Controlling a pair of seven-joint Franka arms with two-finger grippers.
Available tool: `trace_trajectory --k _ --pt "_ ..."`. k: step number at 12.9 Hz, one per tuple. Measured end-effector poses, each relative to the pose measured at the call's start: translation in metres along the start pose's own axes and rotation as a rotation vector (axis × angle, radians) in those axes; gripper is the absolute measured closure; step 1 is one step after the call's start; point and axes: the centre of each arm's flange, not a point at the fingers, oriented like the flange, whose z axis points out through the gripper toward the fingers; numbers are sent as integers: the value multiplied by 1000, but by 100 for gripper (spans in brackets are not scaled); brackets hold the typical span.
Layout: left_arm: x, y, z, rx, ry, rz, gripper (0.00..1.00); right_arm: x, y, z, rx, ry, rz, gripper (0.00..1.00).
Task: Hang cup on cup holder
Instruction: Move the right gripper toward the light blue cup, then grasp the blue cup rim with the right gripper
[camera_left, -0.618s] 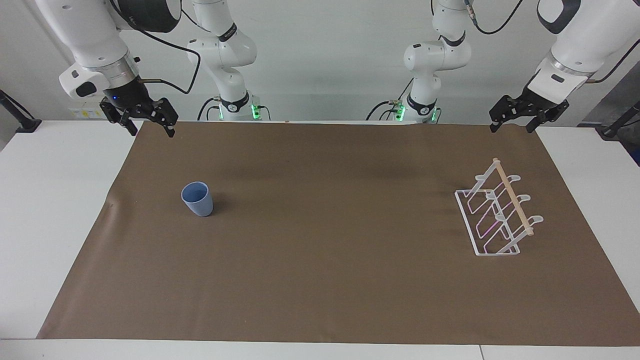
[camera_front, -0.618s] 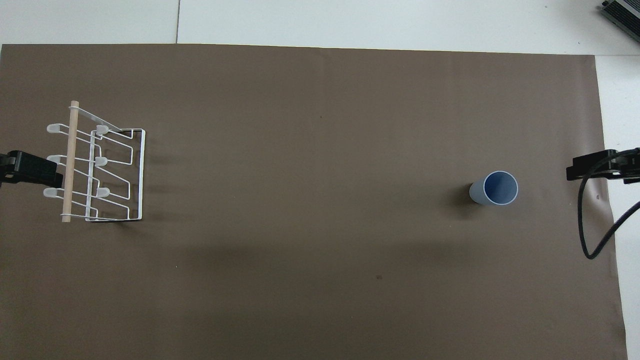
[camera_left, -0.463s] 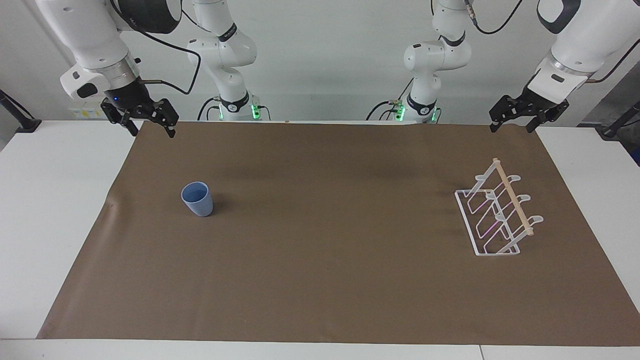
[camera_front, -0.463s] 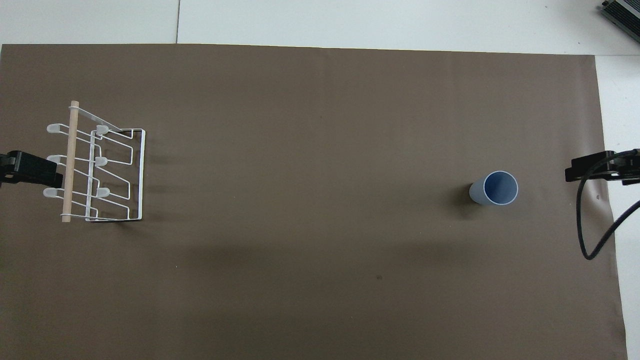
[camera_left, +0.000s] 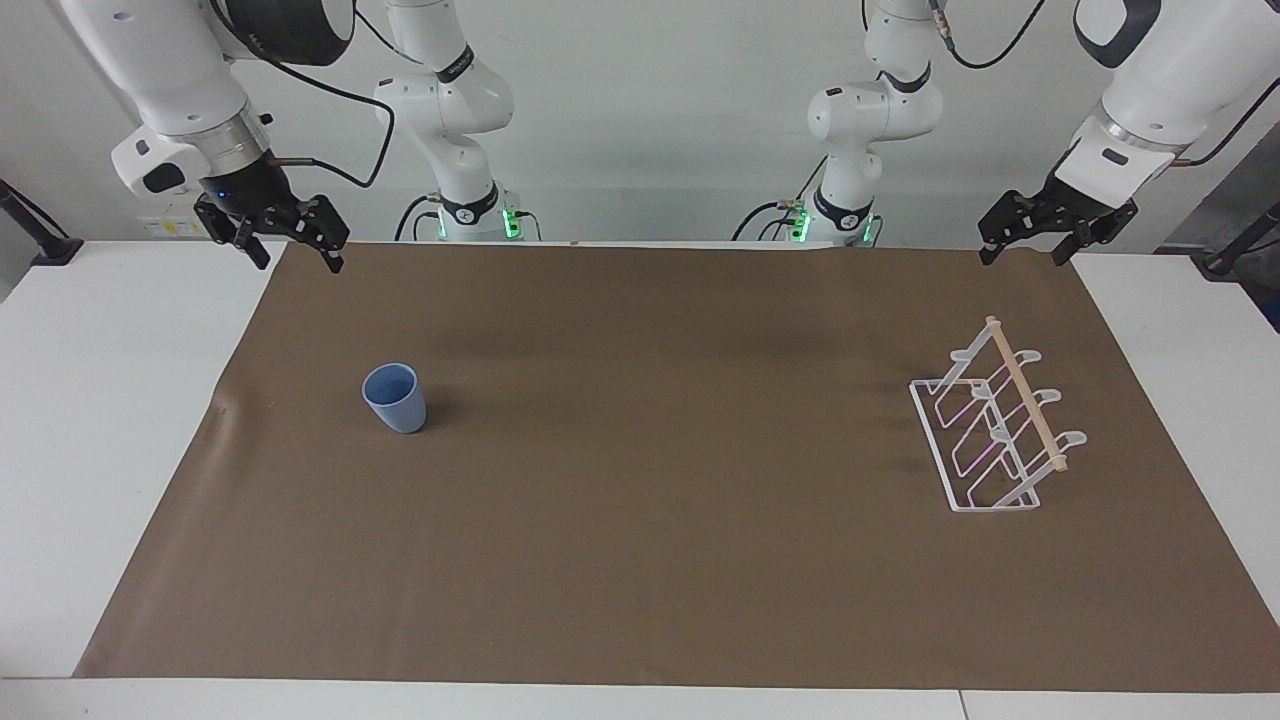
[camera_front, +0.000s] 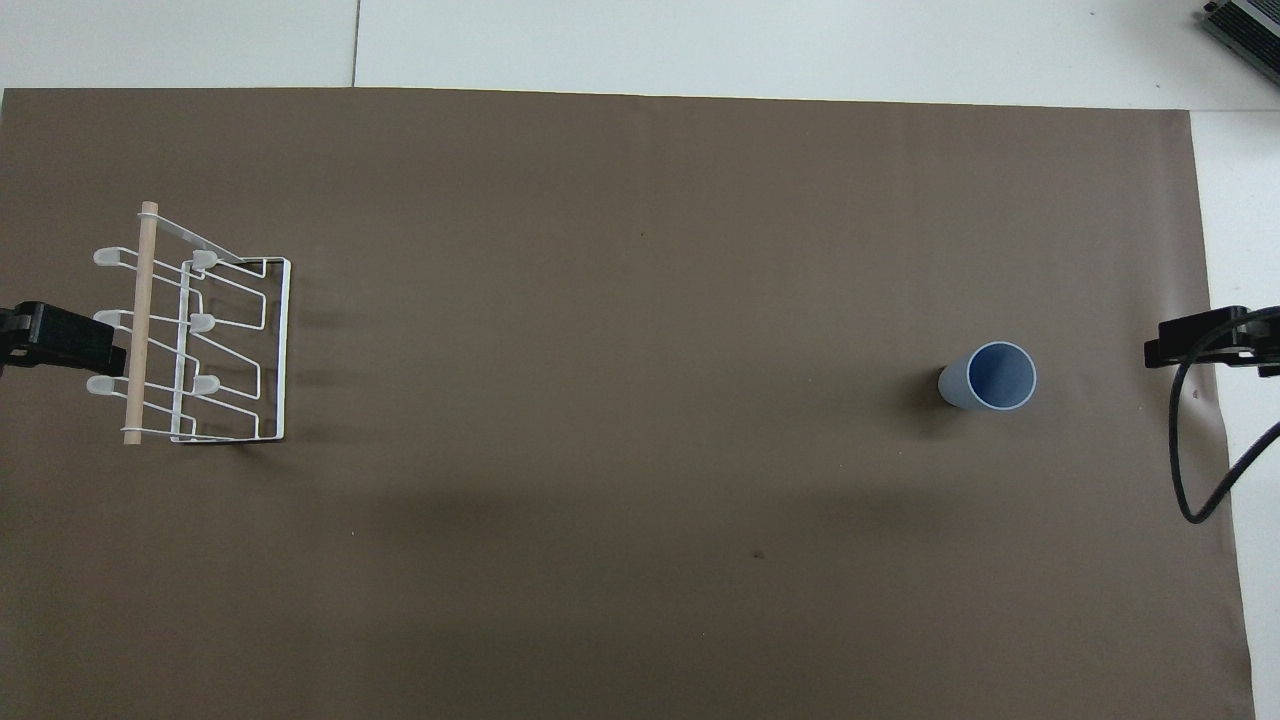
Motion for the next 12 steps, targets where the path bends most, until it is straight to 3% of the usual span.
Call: trace_trajectory --k 5,9,12 --pt "0 0 0 0 0 0 0 5 -1 9 0 52 -46 0" --pt "0 0 0 0 0 0 0 -3 1 49 7 81 -69 0" --pt "0 0 0 0 0 0 0 0 -1 85 5 144 -72 0"
